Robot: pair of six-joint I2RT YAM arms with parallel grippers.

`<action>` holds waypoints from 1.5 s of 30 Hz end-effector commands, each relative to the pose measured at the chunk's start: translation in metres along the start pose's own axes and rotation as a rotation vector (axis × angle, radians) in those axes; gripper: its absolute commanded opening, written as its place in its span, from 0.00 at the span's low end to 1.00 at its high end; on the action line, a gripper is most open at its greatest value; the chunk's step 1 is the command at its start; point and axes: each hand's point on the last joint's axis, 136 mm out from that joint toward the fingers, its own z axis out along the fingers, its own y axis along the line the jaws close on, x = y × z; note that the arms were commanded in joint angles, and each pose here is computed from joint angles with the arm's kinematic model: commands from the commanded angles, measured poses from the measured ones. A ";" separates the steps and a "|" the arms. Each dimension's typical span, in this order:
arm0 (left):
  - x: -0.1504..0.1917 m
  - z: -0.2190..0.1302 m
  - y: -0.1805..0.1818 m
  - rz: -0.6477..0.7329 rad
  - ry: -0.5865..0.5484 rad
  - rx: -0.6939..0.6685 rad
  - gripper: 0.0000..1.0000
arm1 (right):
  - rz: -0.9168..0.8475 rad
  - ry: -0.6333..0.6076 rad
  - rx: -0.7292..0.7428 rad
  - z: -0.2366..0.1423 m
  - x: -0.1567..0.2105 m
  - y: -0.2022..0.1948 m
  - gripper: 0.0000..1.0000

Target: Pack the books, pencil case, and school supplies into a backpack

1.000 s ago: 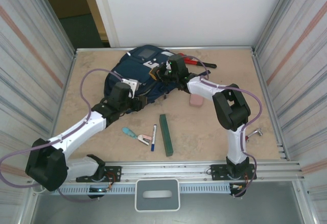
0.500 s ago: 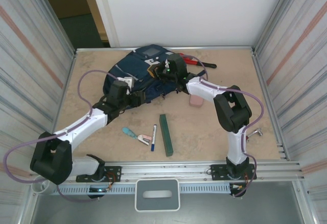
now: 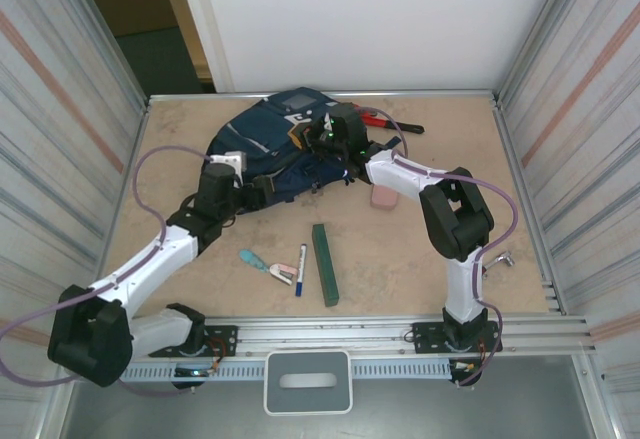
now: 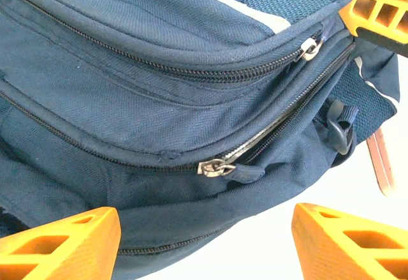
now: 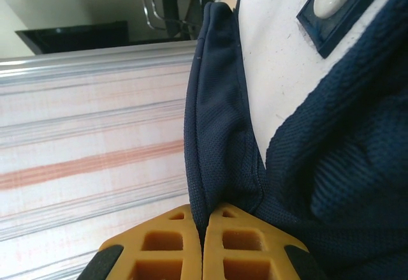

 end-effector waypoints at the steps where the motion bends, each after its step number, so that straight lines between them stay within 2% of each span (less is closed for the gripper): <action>1: -0.009 0.003 0.002 0.000 -0.011 -0.066 0.74 | -0.113 0.025 -0.381 -0.046 0.019 0.148 0.00; 9: -0.023 0.010 0.021 0.040 -0.072 -0.261 0.80 | -0.112 0.044 -0.377 -0.042 0.028 0.146 0.00; 11: -0.028 0.011 0.023 0.039 -0.091 -0.284 0.86 | -0.106 0.051 -0.366 -0.039 0.031 0.139 0.00; 14: -0.031 0.015 0.029 0.066 -0.086 -0.330 0.85 | -0.092 0.052 -0.361 -0.037 0.030 0.131 0.00; 19: -0.030 0.011 0.032 0.086 -0.087 -0.336 0.72 | -0.082 0.028 -0.327 -0.038 0.018 0.114 0.00; 34: -0.015 0.014 0.026 0.062 -0.006 -0.196 0.37 | -0.069 0.003 -0.292 -0.036 0.000 0.095 0.00; 40: -0.014 0.021 0.013 0.035 0.033 -0.091 0.28 | -0.071 0.002 -0.286 -0.035 0.000 0.094 0.00; 45: -0.010 0.028 0.011 0.029 0.061 -0.073 0.25 | -0.073 0.007 -0.287 -0.033 0.002 0.095 0.00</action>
